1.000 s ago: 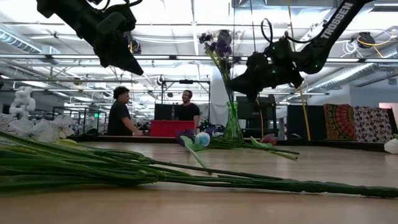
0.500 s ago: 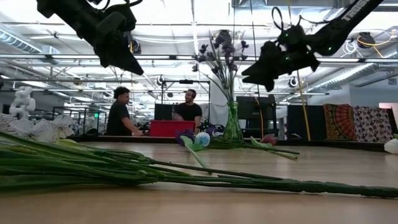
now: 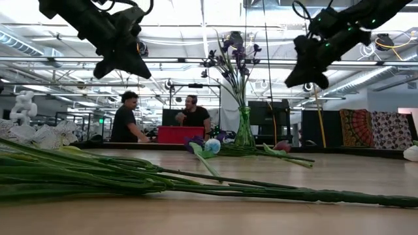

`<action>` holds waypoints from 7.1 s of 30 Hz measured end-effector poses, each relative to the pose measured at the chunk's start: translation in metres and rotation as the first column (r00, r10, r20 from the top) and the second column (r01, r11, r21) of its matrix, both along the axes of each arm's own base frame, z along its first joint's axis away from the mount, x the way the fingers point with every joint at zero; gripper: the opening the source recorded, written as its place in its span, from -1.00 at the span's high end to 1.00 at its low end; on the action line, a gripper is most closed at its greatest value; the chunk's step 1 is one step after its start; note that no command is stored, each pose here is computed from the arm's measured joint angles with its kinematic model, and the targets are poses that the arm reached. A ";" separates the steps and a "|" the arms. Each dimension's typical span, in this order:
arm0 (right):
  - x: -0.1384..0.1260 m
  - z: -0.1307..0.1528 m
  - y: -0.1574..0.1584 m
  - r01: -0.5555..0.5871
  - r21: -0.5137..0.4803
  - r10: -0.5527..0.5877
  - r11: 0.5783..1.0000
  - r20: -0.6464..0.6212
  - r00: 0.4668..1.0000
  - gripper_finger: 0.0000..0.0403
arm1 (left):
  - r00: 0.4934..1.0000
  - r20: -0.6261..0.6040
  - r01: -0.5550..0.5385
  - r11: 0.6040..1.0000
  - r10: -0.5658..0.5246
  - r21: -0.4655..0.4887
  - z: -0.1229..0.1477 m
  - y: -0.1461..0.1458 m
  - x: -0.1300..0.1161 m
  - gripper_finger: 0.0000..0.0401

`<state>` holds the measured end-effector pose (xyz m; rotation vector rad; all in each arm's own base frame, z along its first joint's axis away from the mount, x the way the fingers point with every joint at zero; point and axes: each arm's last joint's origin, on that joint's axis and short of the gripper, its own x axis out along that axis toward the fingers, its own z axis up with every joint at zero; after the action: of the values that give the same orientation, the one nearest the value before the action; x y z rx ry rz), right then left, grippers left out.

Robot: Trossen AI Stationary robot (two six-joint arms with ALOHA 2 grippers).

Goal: Sort flowers into vase by color
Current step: Put the left red tulip into the green flower vase

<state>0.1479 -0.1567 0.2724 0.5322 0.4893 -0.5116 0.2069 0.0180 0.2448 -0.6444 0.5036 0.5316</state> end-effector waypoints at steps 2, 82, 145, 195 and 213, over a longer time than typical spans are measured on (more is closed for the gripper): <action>-0.002 0.002 0.009 0.002 0.035 -0.001 0.999 -0.011 1.000 0.91 | 0.999 0.022 -0.047 0.997 0.049 -0.062 0.000 0.000 0.000 1.00; -0.004 -0.015 0.066 -0.256 0.071 0.263 0.964 -0.395 0.880 1.00 | 0.460 -0.653 -0.888 0.299 0.601 -0.350 -0.072 -0.087 0.049 0.18; -0.002 -0.014 0.065 -0.049 0.190 0.109 0.981 -0.318 0.942 1.00 | 0.664 -0.368 -0.702 0.712 0.651 -0.006 -0.040 0.012 0.050 0.95; 0.120 0.049 0.107 -0.296 -0.383 0.477 0.875 0.585 0.656 0.33 | 0.833 0.432 0.124 0.878 -0.345 0.462 0.073 -0.005 0.109 0.95; 0.135 0.037 0.102 -0.252 -0.401 0.459 0.881 0.592 0.662 0.23 | 0.866 0.332 0.213 0.877 -0.374 0.430 0.061 -0.006 0.108 0.95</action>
<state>0.2834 -0.0544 0.3092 0.2901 -0.1952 0.0291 0.3150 0.0118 0.3060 -0.2760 0.0898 0.1757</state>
